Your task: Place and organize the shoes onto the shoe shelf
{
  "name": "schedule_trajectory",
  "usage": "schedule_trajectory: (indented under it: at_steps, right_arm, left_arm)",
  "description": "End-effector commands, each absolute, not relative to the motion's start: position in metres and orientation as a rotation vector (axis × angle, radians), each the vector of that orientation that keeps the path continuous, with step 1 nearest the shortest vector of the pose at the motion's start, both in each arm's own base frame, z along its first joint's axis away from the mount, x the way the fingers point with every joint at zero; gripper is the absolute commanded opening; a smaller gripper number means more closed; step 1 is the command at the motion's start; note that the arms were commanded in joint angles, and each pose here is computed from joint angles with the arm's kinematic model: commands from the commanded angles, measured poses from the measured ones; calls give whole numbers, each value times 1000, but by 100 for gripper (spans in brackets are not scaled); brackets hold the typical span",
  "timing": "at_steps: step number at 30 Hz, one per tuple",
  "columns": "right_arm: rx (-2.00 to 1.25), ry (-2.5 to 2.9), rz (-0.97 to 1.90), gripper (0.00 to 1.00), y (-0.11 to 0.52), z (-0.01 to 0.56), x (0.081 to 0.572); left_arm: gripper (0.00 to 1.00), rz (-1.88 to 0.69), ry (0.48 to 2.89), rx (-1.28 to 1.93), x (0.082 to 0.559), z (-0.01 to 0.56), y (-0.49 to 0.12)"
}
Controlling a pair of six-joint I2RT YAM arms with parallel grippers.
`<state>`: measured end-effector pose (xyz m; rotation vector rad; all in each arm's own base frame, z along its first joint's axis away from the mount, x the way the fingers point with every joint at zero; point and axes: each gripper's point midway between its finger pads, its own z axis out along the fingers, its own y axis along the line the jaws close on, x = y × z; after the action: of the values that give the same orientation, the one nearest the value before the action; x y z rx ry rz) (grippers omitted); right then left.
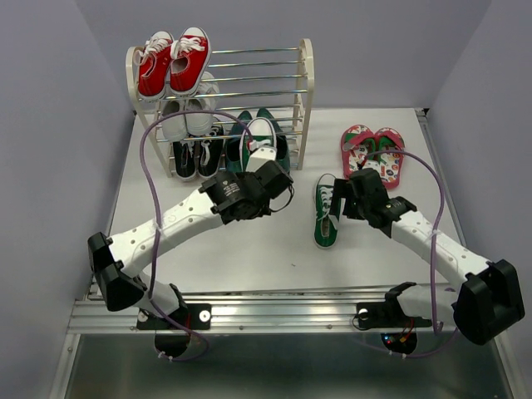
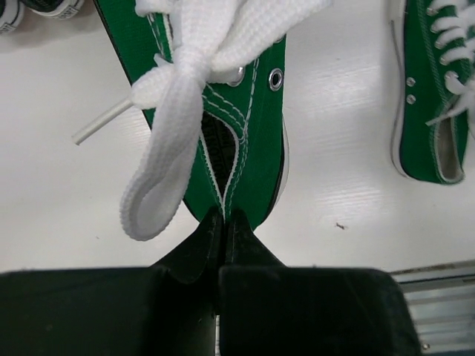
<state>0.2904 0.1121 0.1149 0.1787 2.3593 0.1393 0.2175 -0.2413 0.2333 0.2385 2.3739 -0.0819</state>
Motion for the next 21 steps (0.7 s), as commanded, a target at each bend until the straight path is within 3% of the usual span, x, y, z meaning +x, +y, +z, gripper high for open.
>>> schedule_trajectory:
  at_steps: [1, 6, 21]
  right_arm:
    - [179, 2320, 152, 100, 110, 122, 294]
    - [172, 2333, 149, 100, 111, 119, 294]
    - [155, 2346, 169, 100, 116, 116, 295]
  left_arm:
    - [0, -19, 2231, 68, 271, 273, -215]
    - [0, -159, 2149, 78, 300, 295, -222]
    - [0, -41, 2131, 46, 369, 306, -192]
